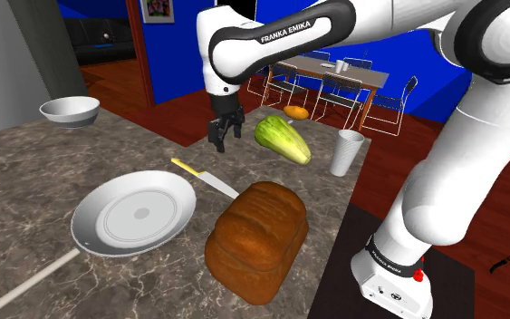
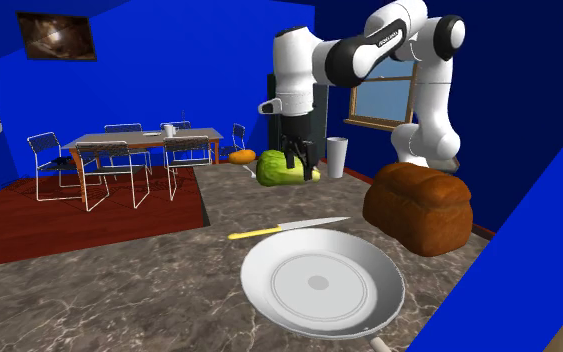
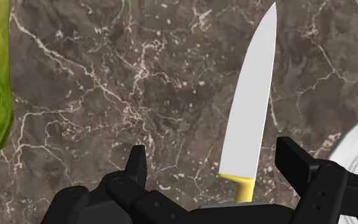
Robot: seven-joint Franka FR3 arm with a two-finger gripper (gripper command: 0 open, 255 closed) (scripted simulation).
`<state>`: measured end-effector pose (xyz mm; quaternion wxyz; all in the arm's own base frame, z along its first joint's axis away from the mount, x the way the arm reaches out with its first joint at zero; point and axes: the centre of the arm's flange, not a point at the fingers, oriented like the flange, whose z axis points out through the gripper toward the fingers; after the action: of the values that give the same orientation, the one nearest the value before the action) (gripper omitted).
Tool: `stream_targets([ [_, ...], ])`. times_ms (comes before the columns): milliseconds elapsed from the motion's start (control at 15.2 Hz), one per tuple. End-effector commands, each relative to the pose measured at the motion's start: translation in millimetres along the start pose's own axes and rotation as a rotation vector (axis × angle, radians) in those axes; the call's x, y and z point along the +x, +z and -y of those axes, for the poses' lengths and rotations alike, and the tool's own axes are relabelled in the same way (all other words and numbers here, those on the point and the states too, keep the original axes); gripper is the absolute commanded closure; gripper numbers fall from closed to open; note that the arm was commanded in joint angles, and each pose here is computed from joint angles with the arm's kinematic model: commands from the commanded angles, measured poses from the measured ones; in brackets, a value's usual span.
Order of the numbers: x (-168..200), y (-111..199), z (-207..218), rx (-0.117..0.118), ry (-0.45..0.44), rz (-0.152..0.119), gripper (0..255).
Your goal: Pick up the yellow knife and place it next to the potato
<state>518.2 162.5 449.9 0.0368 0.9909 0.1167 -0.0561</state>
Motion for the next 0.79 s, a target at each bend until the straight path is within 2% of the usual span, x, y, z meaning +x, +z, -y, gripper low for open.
stream_targets([
  [0, 22.9, 10.6, 11.7, -0.002, -0.009, 0.009, 0],
  [528, 114.3, 52.9, 58.2, -0.01, -0.044, 0.047, 0],
  [726, 119.3, 66.3, 61.2, -0.011, -0.046, 0.049, 0],
])
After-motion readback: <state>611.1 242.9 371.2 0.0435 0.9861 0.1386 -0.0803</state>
